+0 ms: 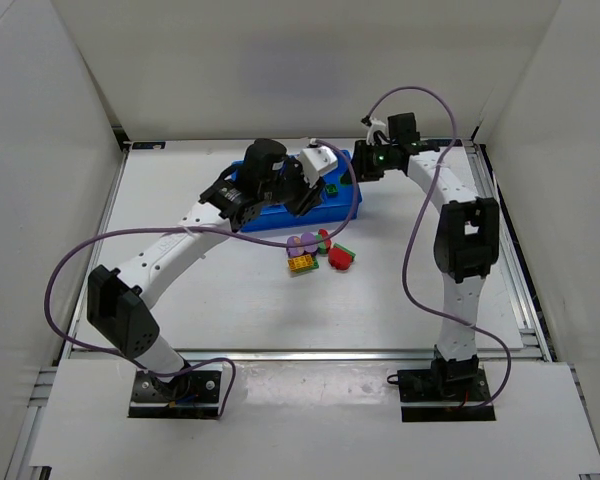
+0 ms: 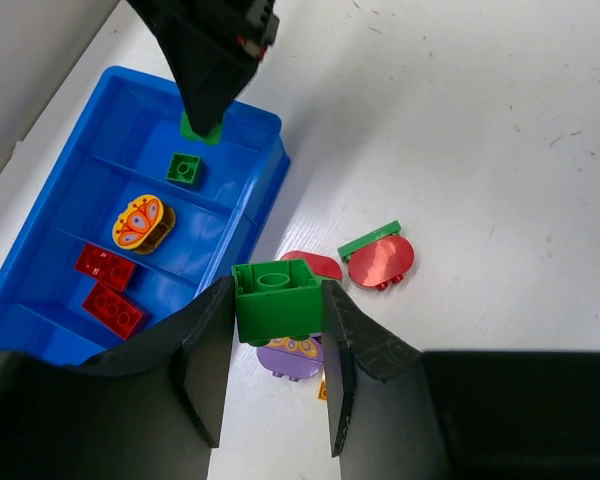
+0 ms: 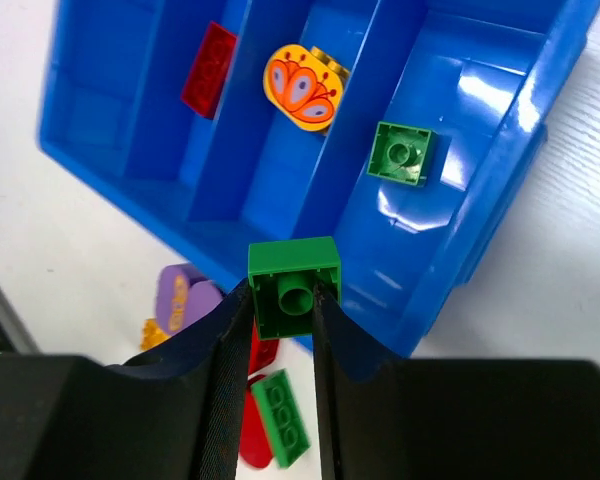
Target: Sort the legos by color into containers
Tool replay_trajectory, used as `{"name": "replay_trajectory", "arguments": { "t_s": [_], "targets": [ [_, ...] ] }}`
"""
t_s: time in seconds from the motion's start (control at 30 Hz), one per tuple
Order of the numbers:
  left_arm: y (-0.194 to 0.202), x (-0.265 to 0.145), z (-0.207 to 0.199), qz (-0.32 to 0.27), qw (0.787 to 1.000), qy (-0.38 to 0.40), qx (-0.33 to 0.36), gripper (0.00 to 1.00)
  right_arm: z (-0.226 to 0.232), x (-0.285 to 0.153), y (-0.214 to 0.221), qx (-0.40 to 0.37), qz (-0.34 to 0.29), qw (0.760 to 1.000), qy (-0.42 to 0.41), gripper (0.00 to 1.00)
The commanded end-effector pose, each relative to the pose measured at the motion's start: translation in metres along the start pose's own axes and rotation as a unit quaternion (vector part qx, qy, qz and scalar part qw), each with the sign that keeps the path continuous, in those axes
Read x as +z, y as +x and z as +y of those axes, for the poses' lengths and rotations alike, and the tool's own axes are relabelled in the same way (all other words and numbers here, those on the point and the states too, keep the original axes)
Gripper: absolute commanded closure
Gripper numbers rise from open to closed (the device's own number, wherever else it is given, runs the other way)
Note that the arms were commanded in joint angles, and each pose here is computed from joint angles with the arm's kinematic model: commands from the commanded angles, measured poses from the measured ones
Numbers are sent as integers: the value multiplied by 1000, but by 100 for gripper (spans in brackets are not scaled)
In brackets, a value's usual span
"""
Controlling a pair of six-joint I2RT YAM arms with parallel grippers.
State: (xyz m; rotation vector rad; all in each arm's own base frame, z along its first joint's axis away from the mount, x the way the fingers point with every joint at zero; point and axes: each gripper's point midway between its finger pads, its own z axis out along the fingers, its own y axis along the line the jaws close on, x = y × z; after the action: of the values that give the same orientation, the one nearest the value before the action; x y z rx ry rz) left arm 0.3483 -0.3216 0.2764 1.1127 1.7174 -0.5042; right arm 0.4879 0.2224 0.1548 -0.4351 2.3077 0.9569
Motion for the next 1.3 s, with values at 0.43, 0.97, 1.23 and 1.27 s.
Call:
{"name": "replay_trajectory", "arguments": {
  "t_s": [0.43, 0.97, 1.23, 1.27],
  "targets": [
    [-21, 0, 28, -24, 999, -17, -25, 67, 0, 29, -10, -98, 4, 994, 37, 23],
    [-42, 83, 34, -47, 994, 48, -81, 66, -26, -181, -18, -6, -97, 985, 145, 21],
    [-20, 145, 70, -21, 993, 41, -110, 65, 9, -214, 37, -55, -77, 987, 132, 21],
    [-3, 161, 74, -4, 993, 38, -115, 64, 13, -218, 43, -54, -76, 987, 134, 21]
  ]
}}
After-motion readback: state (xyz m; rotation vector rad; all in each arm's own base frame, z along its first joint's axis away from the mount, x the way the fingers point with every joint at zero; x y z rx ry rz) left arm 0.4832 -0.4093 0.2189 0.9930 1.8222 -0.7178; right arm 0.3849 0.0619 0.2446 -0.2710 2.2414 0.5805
